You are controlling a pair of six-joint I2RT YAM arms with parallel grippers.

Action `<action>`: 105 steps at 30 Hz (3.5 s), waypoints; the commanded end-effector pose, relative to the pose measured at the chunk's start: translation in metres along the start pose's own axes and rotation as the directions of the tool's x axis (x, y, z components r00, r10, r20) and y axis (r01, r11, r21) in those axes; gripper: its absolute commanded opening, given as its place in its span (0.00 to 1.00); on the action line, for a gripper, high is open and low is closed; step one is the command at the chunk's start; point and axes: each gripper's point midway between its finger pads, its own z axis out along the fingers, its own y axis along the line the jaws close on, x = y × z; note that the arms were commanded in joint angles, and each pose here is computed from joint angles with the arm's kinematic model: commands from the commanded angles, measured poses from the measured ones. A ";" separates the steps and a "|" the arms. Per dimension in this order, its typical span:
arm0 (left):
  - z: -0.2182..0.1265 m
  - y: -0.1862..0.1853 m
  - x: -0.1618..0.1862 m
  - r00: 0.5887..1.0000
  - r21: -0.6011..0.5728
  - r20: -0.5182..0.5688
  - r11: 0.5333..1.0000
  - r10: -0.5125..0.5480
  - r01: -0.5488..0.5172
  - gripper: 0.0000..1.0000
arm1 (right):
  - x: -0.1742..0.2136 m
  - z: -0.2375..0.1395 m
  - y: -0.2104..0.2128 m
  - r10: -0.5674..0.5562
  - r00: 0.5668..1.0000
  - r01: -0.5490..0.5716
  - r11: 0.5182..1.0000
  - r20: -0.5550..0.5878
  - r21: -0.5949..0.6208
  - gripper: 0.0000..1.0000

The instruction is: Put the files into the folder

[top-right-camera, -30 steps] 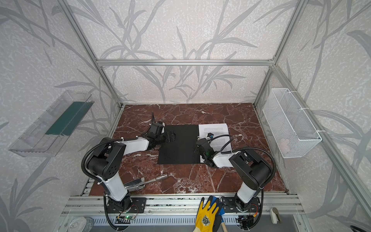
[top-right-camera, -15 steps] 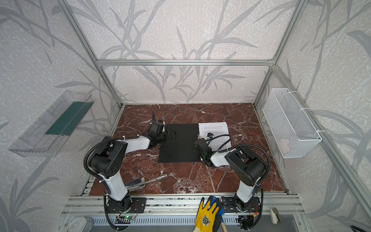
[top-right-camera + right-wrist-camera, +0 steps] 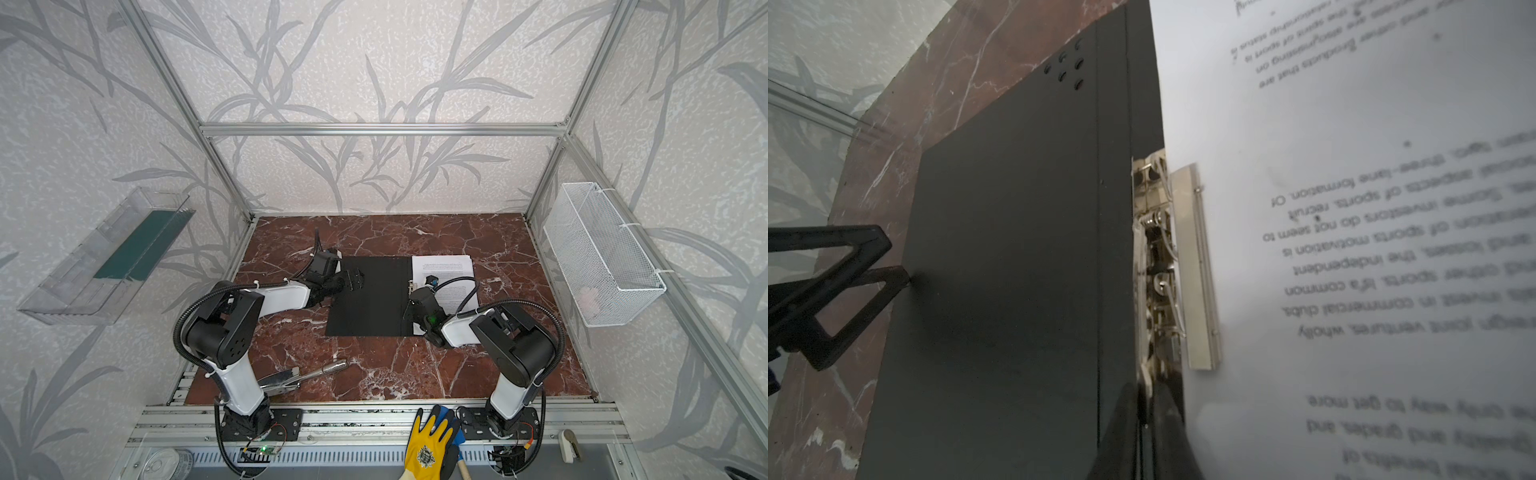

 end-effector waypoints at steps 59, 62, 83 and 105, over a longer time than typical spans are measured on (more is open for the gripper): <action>-0.066 0.023 0.092 0.945 0.028 -0.310 0.992 -0.105 0.120 0.99 | -0.060 -0.093 -0.143 0.249 0.967 -0.236 0.957 -0.058 0.170 0.99; -0.062 0.004 0.086 0.941 0.118 -0.313 0.978 -0.126 0.170 0.99 | -0.057 -0.086 -0.130 0.243 0.965 -0.235 0.968 -0.097 0.085 1.00; -0.169 -0.112 0.024 0.990 0.478 -0.142 0.874 -0.017 0.084 0.99 | -0.053 -0.079 -0.104 0.203 0.967 -0.208 0.978 -0.157 -0.019 0.94; -0.141 -0.346 0.137 0.919 0.691 -0.160 0.706 0.360 -0.156 0.99 | -0.111 -0.177 -0.115 0.214 0.953 -0.240 0.966 0.217 0.101 0.99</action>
